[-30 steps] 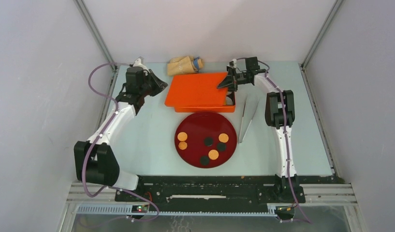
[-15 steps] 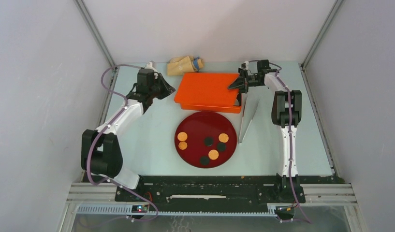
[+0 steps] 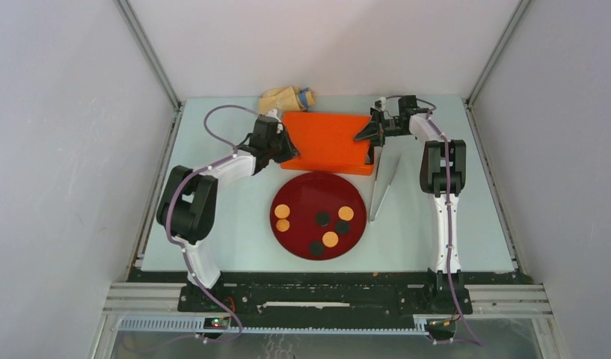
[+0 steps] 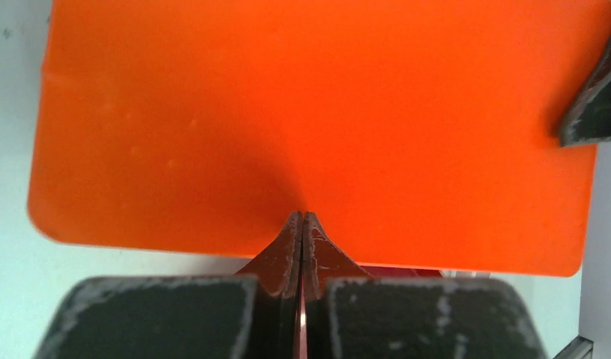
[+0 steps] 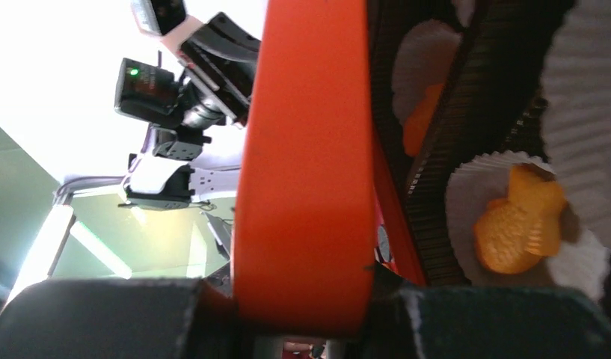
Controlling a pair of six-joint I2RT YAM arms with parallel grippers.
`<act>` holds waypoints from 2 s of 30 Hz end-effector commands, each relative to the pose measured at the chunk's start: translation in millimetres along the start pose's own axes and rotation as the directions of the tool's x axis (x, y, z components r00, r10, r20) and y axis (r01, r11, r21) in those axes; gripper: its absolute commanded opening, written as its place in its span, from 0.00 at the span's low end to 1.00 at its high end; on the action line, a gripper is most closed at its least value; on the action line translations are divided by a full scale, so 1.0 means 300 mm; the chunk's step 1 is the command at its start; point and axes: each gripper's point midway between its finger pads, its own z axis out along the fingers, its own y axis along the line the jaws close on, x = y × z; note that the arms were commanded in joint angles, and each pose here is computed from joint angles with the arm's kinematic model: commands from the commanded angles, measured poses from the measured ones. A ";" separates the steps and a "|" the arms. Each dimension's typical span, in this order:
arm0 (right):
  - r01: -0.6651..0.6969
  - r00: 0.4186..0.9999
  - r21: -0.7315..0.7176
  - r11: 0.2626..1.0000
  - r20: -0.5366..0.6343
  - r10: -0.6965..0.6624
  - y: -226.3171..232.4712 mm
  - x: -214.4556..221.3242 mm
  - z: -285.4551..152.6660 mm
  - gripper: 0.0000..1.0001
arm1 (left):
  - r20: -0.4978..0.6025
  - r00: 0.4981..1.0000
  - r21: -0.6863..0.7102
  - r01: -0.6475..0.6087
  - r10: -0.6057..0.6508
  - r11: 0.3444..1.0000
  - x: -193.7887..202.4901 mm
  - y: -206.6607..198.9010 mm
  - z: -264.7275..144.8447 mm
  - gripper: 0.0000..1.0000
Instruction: Pack the cookies
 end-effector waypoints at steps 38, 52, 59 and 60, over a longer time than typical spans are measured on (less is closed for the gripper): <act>-0.136 0.908 0.420 0.897 0.416 -0.057 0.019 -0.110 -0.297 0.65 | 0.163 0.986 0.193 -0.057 0.025 0.980 -0.215 -0.238 -0.162 0.00; -0.120 0.851 0.802 0.585 0.387 -0.356 0.098 -0.073 -0.255 0.41 | 0.510 0.860 -0.360 0.200 0.013 0.911 -0.451 0.172 -0.530 0.00; -0.202 0.832 0.855 0.478 0.408 -0.377 0.041 -0.114 -0.361 0.08 | 0.390 0.921 -0.469 0.208 -0.010 0.858 -0.412 0.255 -0.420 0.00; -0.211 0.828 0.846 0.489 0.421 -0.370 0.035 -0.123 -0.370 0.05 | 0.385 0.923 -0.481 0.208 -0.007 0.852 -0.408 0.264 -0.419 0.00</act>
